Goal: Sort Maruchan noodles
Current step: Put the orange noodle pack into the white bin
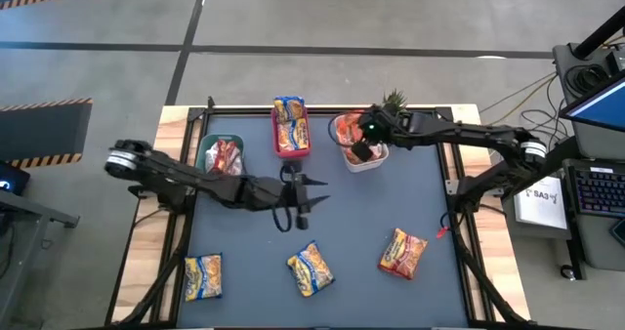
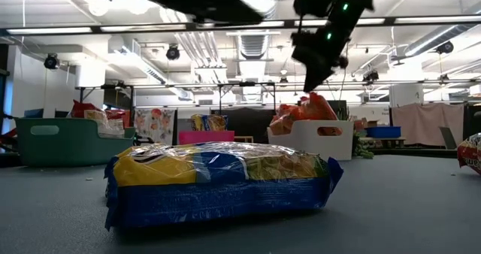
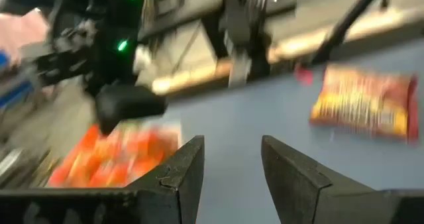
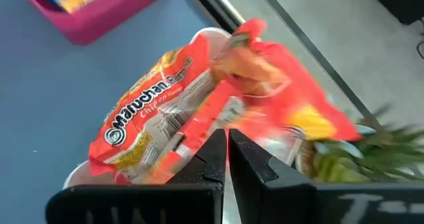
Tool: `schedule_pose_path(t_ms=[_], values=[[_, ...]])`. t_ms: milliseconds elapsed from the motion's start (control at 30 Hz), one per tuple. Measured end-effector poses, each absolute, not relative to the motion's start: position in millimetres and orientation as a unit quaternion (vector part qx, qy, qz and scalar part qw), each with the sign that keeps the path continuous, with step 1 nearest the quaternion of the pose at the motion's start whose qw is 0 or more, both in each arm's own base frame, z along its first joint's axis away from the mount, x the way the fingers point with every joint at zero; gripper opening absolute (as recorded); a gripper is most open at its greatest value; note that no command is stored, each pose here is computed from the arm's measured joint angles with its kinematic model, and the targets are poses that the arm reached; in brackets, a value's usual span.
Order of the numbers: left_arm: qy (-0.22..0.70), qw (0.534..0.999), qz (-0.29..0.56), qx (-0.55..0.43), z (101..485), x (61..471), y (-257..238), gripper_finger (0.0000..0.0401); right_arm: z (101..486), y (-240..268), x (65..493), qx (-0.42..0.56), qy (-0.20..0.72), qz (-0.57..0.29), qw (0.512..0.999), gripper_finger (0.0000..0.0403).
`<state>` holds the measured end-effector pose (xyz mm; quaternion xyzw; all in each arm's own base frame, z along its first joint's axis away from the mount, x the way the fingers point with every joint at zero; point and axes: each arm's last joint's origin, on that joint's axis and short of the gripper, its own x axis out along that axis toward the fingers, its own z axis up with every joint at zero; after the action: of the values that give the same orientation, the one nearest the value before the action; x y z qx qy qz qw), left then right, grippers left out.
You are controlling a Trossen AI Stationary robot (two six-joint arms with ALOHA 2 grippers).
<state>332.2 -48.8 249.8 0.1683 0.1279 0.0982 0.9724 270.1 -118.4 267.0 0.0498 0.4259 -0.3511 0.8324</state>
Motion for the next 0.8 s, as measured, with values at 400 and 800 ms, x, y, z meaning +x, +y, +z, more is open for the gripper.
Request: schedule_pose_path(t_ms=[400, 800], values=[[0.095, 0.971, 0.134, 0.176, 210.5, 400.9, -20.2, 0.0134, 255.0, -95.7, 198.2, 0.144, 0.449, -0.41, 0.78, 0.0009], [0.124, 0.966, 0.138, 0.18, 203.1, 401.6, -12.7, 0.0134, 186.6, -95.6, 183.0, 0.214, 0.351, -0.397, 0.82, 0.0009]])
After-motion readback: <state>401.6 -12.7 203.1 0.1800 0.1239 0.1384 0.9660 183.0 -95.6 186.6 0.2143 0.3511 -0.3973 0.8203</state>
